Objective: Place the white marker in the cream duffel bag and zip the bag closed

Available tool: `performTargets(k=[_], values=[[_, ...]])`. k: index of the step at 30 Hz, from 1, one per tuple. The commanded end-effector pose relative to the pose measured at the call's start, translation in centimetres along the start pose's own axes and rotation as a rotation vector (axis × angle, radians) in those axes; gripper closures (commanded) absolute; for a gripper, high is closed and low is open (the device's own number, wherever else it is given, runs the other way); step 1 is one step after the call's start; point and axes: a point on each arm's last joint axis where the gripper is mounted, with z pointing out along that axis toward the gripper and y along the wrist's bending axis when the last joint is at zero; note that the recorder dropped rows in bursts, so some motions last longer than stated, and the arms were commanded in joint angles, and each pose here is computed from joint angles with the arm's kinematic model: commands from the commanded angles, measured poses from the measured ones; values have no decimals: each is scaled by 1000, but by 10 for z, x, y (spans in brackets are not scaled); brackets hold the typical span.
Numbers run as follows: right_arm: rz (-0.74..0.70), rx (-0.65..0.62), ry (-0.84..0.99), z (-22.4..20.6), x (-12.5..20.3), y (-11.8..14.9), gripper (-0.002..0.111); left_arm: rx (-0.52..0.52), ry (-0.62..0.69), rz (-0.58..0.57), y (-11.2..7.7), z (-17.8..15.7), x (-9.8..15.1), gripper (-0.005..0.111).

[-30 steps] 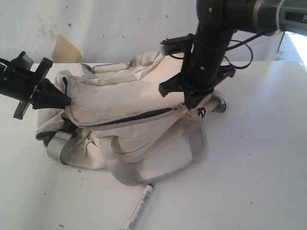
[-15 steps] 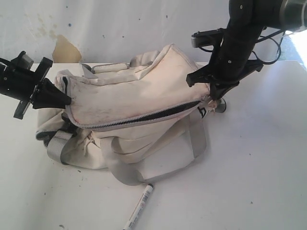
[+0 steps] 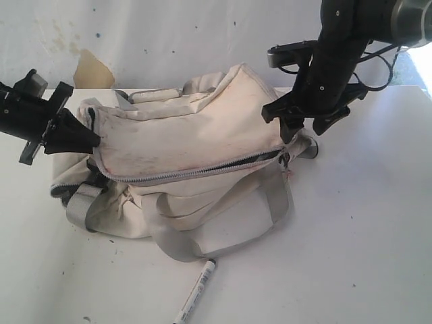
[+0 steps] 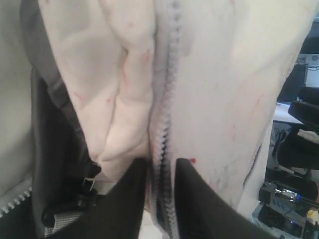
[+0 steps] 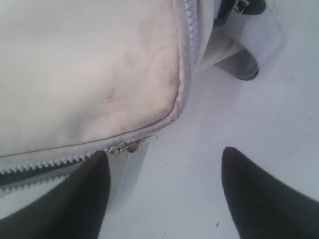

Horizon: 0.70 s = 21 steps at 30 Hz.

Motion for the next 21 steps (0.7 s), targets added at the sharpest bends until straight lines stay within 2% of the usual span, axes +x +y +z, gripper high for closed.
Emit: performTargets(k=[1, 3, 7, 11, 17, 21], values=[[7, -14, 18, -18, 6, -3, 49, -13, -16, 44, -7, -8, 0, 59], [17, -39, 36, -25, 9, -1, 55, -37, -28, 56, -7, -10, -1, 49], [27, -71, 68, -37, 15, 3, 72, -170, -29, 118, -6, -18, -1, 49], [38, -70, 48, -42, 23, 3, 80, -293, -55, 116, -18, -35, -2, 49], [42, -64, 35, -37, 45, 4, 81, -255, -42, 136, -42, -47, 12, 49], [44, -67, 68, -31, 66, 6, 81, -239, 9, 101, -41, -45, 27, 50]])
